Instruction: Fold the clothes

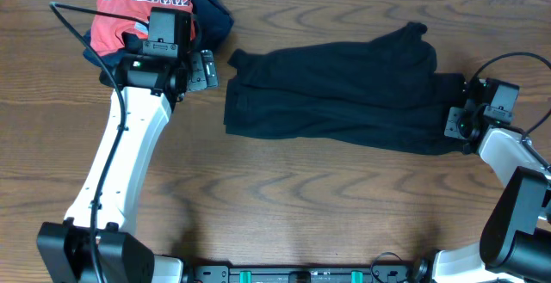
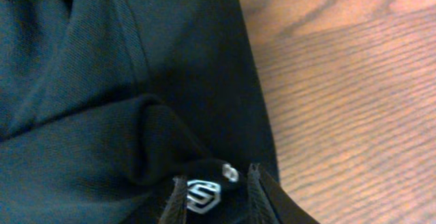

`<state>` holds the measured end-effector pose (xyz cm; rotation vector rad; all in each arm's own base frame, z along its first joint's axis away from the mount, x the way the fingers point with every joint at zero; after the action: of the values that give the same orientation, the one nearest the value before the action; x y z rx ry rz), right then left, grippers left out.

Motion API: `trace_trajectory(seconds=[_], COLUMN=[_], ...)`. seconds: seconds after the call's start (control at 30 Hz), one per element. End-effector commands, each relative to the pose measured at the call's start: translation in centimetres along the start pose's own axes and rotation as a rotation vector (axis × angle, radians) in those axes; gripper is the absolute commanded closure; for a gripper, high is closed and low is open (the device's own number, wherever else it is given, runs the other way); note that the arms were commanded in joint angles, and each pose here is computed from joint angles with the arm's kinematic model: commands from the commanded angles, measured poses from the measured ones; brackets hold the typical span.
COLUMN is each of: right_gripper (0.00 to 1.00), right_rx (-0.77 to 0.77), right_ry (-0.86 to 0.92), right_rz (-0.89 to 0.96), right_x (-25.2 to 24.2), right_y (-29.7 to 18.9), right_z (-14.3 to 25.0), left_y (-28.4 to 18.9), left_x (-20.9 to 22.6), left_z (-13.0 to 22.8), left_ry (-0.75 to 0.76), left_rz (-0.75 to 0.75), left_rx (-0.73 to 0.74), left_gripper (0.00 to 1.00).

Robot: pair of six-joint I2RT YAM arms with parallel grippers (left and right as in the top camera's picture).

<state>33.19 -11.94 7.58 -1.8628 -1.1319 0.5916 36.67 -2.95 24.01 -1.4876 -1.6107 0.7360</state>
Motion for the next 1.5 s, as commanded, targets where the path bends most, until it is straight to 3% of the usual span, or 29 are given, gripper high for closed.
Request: trace_trajectory(seconds=[0.0, 0.1, 0.17, 0.3, 0.4, 0.83, 1.13, 1.27, 1.47], right_gripper=[0.69, 0.63, 0.53, 0.37, 0.31, 0.28, 0.27, 0.28, 0.27], right_rx=[-0.016, 0.016, 0.046, 0.104, 0.114, 0.087, 0.091, 0.089, 0.089], right_ry=[-0.021, -0.019, -0.017, -0.010, -0.021, -0.147, -0.141, -0.141, -0.142], right_rz=[-0.027, -0.104, -0.187, -0.373, -0.428, -0.489, -0.487, -0.488, -0.487], right_x=[0.1, 1.2, 2.3, 4.6, 5.7, 10.7, 11.0, 11.0, 11.0], right_y=[-1.0, -2.5, -4.6, -10.4, -13.8, -16.9, -17.0, -17.0, -17.0], right_z=[-2.2, -3.6, -5.1, -8.0, -9.6, -10.0, -9.9, -9.9, -9.9], left_y=[1.2, 1.6, 1.5, 1.1, 1.2, 9.2, 14.7, 16.2, 17.8], left_x=[-0.7, -1.5, -2.0, -2.6, -3.0, -6.0, -7.4, -8.1, -9.8], left_z=[0.2, -0.3, -0.8, -1.6, -2.4, -9.2, -8.0, -7.2, -6.6], left_ry=[0.010, 0.052, 0.081, 0.106, 0.139, 0.277, 0.236, 0.135, 0.107], left_rz=[0.043, 0.099, 0.132, 0.182, 0.212, 0.309, 0.333, 0.336, 0.345], left_rx=[0.024, 0.003, -0.025, -0.063, -0.087, -0.085, 0.017, 0.066, 0.083], left_gripper=[0.02, 0.02, 0.02, 0.02, 0.02, 0.02, 0.00, 0.10, 0.44])
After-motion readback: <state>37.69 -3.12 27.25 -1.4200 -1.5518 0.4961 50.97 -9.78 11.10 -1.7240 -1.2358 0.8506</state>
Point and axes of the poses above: each gripper's point midway between its finger pads, its own y axis out along the fingers, its own x axis along the line the jaws close on, z = x × y, the point moved 6 cm from there along -y, back along the fingers, and after that the axes turned 15 degrees about y, right-handed, at the moved point
